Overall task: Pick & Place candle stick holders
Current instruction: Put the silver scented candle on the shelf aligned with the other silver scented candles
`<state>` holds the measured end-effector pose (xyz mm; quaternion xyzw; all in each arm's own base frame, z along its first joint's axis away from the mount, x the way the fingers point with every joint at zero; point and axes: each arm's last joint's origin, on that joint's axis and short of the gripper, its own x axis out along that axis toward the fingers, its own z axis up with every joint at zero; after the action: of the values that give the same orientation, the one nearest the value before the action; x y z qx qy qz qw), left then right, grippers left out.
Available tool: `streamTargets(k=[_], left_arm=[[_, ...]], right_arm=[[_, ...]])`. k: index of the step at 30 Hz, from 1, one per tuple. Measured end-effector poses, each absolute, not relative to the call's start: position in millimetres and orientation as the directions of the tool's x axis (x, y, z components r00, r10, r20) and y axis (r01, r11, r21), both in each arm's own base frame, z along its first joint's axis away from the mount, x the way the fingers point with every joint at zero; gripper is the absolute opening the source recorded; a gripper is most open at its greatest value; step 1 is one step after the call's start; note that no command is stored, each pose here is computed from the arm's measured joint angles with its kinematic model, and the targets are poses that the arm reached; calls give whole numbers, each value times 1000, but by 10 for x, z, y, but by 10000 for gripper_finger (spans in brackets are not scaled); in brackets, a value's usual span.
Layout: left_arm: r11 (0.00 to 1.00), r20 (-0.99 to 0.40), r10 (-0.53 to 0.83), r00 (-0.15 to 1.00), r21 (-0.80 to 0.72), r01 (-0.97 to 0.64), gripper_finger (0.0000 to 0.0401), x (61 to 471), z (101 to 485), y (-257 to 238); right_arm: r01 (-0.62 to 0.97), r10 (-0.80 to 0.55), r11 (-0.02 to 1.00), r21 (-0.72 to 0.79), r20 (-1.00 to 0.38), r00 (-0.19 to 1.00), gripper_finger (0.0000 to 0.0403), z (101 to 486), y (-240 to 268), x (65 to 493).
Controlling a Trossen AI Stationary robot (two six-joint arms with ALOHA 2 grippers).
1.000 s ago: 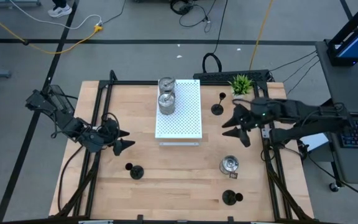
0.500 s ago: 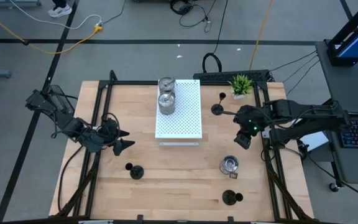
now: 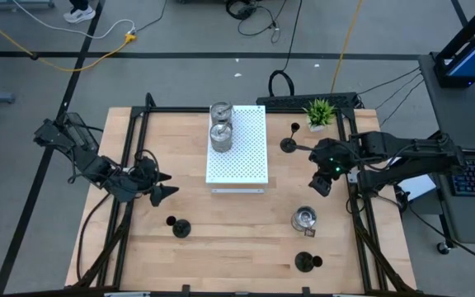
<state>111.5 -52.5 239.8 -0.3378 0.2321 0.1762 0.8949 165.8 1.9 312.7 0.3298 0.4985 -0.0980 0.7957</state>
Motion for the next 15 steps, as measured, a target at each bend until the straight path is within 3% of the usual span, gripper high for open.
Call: streamTargets(k=[5, 15], left_arm=[[713, -536, 159, 829, -519, -472, 351, 1114, 2397, -524], [716, -536, 160, 829, -515, -471, 351, 1113, 2397, -524]], right_arm=[[466, 172, 775, 427, -852, 494, 195, 3133, 19, 1668], [447, 170, 791, 418, -852, 496, 280, 3134, 18, 1669]])
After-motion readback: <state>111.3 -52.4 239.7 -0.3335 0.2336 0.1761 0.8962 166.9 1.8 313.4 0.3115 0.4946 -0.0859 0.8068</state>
